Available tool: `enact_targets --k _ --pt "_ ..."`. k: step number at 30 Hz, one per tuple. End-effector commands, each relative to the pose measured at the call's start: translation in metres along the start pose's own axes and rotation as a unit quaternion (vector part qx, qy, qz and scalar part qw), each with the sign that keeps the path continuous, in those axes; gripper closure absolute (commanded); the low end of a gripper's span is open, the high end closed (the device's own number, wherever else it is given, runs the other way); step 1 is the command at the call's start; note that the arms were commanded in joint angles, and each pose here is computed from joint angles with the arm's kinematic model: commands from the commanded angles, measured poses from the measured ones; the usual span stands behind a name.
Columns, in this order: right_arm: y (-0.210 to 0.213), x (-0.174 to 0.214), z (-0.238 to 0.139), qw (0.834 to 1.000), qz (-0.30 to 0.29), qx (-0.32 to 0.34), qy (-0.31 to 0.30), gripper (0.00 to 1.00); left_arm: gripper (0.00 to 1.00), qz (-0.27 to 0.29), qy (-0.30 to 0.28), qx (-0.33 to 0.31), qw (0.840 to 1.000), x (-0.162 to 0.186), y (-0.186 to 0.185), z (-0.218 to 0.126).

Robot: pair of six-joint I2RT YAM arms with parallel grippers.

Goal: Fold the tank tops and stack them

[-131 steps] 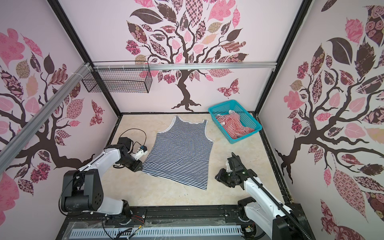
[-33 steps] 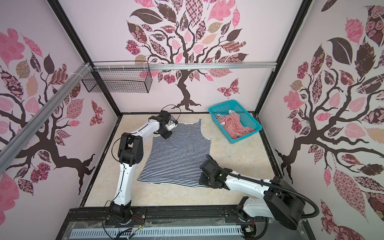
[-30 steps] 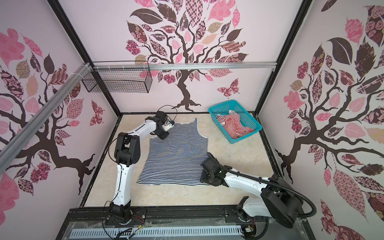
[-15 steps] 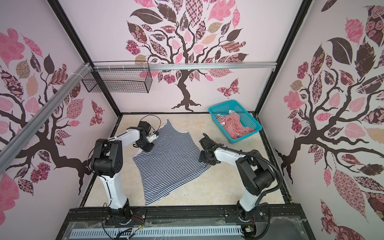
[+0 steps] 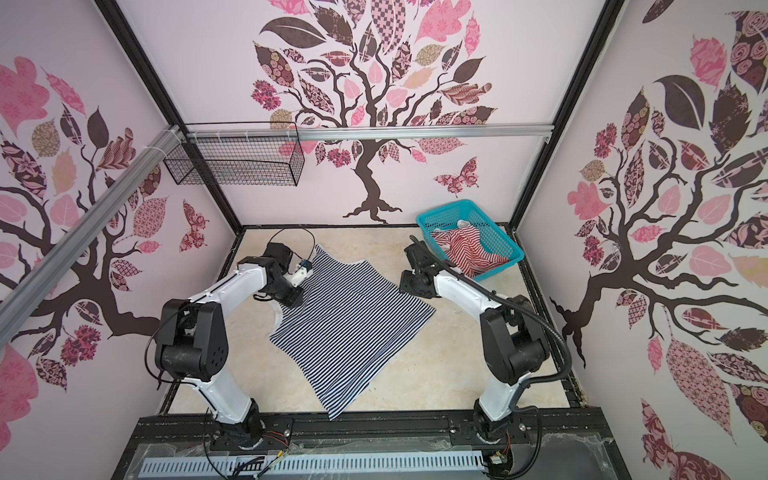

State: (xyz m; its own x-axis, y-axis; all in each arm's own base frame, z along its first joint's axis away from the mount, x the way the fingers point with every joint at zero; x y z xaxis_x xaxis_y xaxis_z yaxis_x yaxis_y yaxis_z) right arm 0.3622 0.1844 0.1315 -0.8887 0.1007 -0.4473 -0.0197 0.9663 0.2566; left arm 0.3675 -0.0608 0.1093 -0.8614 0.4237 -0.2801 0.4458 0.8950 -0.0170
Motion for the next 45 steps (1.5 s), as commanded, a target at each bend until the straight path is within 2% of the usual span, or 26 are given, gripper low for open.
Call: enact_targets --k 1,6,10,16,21,29,37,41,45 --pt "0.017 0.039 0.0 0.999 0.002 -0.031 0.029 0.4 0.71 -0.007 -0.038 0.01 0.999 -0.036 0.002 -0.003" --pt "0.023 0.085 0.02 0.996 0.026 -0.06 0.063 0.39 0.71 -0.015 -0.015 0.014 1.0 -0.07 0.015 0.028" --pt "0.023 0.107 0.029 0.994 0.043 -0.073 0.072 0.39 0.71 -0.019 -0.003 0.011 1.0 -0.083 0.02 0.049" --pt "0.001 0.124 0.049 0.995 0.041 -0.018 0.095 0.38 0.71 -0.015 0.018 -0.005 1.0 -0.085 0.021 0.075" --pt "-0.02 0.105 0.061 0.994 0.039 0.021 0.104 0.38 0.71 -0.011 0.041 -0.03 0.999 -0.081 0.022 0.085" --pt "-0.054 0.024 0.059 0.995 0.038 0.053 0.072 0.36 0.71 -0.029 0.053 -0.043 0.997 -0.078 0.018 0.085" --pt "-0.048 -0.053 0.088 0.996 0.024 0.052 0.074 0.36 0.71 -0.035 0.046 -0.025 0.998 -0.083 -0.01 0.079" --pt "-0.029 -0.062 0.059 0.998 0.016 0.045 0.043 0.35 0.71 -0.047 0.036 -0.044 0.997 -0.086 -0.007 0.073" --pt "-0.017 -0.035 0.03 0.999 0.01 0.034 0.029 0.35 0.71 -0.058 -0.002 -0.069 0.996 -0.095 0.001 0.055"
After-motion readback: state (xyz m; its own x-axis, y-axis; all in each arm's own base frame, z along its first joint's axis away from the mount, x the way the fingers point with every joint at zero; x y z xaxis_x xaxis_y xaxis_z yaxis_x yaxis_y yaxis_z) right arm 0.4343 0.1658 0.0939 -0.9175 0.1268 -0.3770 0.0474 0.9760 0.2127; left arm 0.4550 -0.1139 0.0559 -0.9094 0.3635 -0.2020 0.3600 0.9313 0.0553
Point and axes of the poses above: each gripper's point midway between its finger pads, its own z axis out along the fingers, its own y axis along the line the jaws close on, x = y × z, the point moved 3 cm from there along -z, back along the fingers, and after that the axes turned 5 degrees about -z, right-handed, at the moved point
